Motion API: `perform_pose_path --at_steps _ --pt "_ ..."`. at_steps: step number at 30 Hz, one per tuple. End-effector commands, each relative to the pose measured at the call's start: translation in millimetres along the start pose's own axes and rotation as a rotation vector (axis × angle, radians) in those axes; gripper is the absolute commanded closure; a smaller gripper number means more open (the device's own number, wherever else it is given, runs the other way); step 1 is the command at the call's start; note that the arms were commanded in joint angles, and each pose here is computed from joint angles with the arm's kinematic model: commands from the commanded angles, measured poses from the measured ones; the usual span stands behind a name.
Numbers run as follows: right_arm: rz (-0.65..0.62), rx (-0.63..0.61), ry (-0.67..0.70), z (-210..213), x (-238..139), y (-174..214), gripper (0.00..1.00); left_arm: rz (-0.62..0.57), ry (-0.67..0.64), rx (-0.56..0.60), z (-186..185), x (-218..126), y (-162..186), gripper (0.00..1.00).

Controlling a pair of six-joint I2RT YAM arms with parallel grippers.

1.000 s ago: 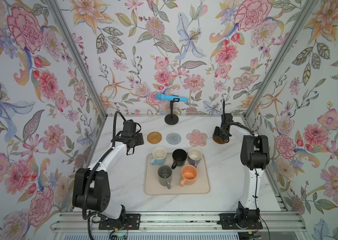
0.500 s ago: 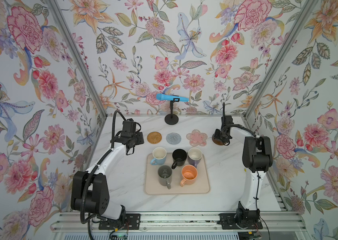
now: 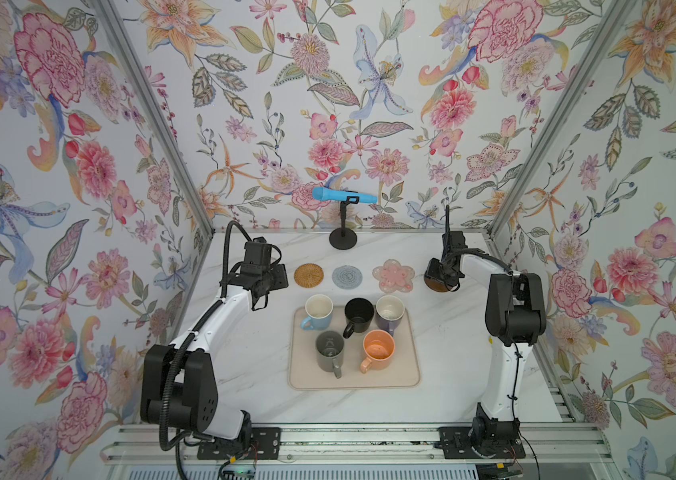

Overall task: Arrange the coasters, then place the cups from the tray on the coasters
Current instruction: 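Drag the brown wooden coaster with the right gripper farther from the robot, then raise the right gripper off the brown coaster and draw it back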

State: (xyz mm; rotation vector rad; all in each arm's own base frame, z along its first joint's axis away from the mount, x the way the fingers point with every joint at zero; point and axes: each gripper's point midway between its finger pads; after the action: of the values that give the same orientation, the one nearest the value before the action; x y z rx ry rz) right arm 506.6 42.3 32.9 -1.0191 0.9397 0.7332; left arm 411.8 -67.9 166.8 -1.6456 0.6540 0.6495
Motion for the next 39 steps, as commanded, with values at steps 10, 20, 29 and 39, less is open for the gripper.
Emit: perform_pose_path --at_steps 10,20,29,39 --pt "-0.041 -0.025 -0.053 19.5 -62.6 3.2 0.34 0.01 -0.029 0.038 3.4 -12.8 2.5 0.39" --pt "-0.091 -0.09 -0.077 29.9 -99.7 12.7 0.31 0.019 -0.044 0.073 6.3 -24.8 4.3 0.35" --pt "-0.148 -0.133 -0.068 19.6 -140.9 35.4 0.27 0.025 -0.021 0.096 2.8 -36.1 7.7 0.33" --pt "-0.153 -0.134 -0.086 2.4 -161.8 76.9 0.25 0.082 -0.058 0.152 8.6 -39.3 31.7 0.32"
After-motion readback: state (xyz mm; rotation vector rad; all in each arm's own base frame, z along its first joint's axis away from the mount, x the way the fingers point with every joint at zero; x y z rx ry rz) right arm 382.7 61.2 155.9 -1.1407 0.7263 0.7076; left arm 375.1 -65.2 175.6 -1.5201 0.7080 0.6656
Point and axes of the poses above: each gripper's point midway between its finger pads, its own x axis out along the fingers, its own z axis along the line the jaws close on, y = z × x, and after that the axes turned 2 degrees about x, right-handed
